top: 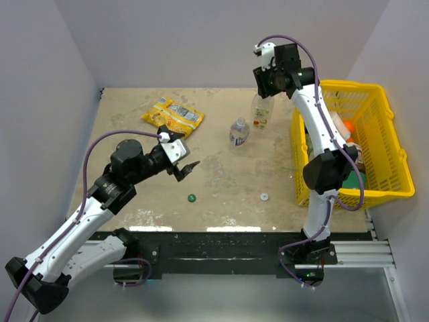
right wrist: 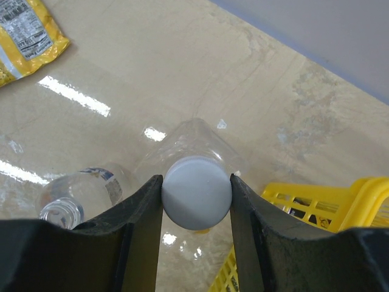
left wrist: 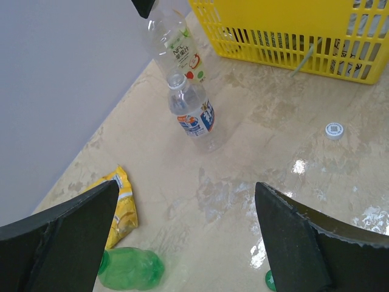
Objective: Screw on the bottle caps
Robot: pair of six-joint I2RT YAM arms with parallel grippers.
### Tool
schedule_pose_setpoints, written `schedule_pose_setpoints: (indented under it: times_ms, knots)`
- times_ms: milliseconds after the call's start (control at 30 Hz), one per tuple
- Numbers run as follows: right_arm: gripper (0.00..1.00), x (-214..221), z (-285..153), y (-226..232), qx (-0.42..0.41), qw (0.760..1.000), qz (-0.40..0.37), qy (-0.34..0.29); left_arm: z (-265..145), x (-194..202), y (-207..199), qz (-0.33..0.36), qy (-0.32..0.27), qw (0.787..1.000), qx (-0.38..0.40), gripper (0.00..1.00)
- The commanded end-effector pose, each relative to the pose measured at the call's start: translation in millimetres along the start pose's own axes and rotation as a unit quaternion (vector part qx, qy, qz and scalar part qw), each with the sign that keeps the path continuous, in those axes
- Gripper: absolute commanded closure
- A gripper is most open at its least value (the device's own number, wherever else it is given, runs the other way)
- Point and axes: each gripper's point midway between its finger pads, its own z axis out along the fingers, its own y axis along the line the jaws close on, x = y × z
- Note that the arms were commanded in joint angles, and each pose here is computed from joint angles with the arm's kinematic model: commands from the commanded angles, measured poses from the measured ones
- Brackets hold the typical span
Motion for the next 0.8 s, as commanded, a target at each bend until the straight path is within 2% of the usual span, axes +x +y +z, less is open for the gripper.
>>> schedule_pose_setpoints:
  times_ms: [0, 433, 700, 767]
  knots:
    - [1.0, -5.4, 2.1, 1.7, -0.008, 1.0, 0.01, -0.014, -1.7, -14.2, 4.8, -0.002, -0.026, 1.0, -0.006, 0.02]
    - [1.0, 0.8, 20.8, 10.7, -0.032, 0.999, 0.017, -0.012, -1.9, -10.3, 8.2, -0.005, -0.022, 1.0, -0.009, 0.02]
    - [0.92, 8.2, 30.9, 11.5, -0.035, 0.999, -0.004, -0.004, -2.9, -9.2, 9.4, -0.005, -0.021, 1.0, -0.011, 0.02]
    - [0.88, 12.5, 33.8, 12.8, -0.037, 0.999, -0.003, 0.002, -2.7, -8.5, 9.2, -0.005, -0.021, 1.0, -0.01, 0.02]
